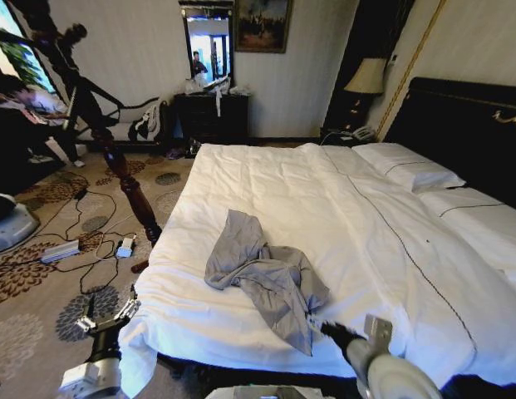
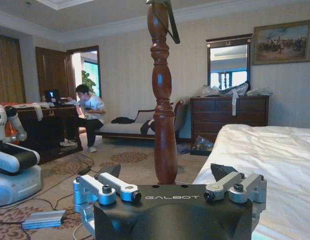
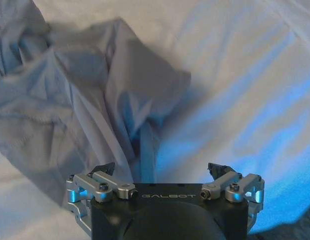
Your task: Pick up the clothes from the bed and hang them on the clothes hanger.
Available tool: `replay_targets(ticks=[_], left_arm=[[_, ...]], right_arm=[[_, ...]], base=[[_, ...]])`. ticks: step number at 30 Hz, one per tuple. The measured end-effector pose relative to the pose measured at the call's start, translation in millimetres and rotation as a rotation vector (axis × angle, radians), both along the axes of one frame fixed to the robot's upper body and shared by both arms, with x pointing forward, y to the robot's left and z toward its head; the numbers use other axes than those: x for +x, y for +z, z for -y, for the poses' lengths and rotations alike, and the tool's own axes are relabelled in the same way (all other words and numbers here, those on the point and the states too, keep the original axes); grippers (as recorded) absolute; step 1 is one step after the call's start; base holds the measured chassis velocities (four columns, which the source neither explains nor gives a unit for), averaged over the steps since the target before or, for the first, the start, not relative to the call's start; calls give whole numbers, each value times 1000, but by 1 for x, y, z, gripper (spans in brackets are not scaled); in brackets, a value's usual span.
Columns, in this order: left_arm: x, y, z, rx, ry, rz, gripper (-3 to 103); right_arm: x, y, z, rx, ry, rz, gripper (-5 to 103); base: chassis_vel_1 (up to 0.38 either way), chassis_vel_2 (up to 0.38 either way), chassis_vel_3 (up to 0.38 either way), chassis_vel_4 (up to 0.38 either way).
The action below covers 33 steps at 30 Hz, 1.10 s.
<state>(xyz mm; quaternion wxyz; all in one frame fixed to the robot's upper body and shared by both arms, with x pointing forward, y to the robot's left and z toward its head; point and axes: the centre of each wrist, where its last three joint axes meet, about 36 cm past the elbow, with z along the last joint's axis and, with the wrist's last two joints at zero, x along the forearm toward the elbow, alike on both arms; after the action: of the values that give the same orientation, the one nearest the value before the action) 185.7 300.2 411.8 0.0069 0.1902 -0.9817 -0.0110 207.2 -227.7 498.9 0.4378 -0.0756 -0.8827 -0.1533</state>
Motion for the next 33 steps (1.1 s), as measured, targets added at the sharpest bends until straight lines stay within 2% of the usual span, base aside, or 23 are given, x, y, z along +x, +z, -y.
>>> replay_targets(ticks=[7,8,10,13,20,25,30,33], left_arm=[[1,3,-1,9,-8,7,100],[1,4,-2,10,-8,8,100],[1,4,-2,10,-8,8,100],[0,6,-4,12,-8,11,100],[1,7,-6,13,-8,10,100],[0,8,-6,15,-9,11,100],[0,10,-4,13,-8,16,100],[0,11,-3,17,-9,19,100]], right_arm=[[-19,-18,-12,-17,-7,-33,100],[-21,-21,-14,-10,-7,-29,102],[-21,-21,-16,-4,-7,-25,100],[-30,-19,-23,34,11,9,97],[-48,-30,-36,88,63,81,100],[-56,-60,-36,-8,118,122,100],[-54,-73,-34,-50,122,144,101],[-53,-73,-34,-48,119,151,92]], base=[[0,0,0,0],[0,0,0,0],[0,0,0,0],[0,0,0,0],[0,0,0,0],[0,0,0,0],[0,0,0,0],[0,0,0,0]])
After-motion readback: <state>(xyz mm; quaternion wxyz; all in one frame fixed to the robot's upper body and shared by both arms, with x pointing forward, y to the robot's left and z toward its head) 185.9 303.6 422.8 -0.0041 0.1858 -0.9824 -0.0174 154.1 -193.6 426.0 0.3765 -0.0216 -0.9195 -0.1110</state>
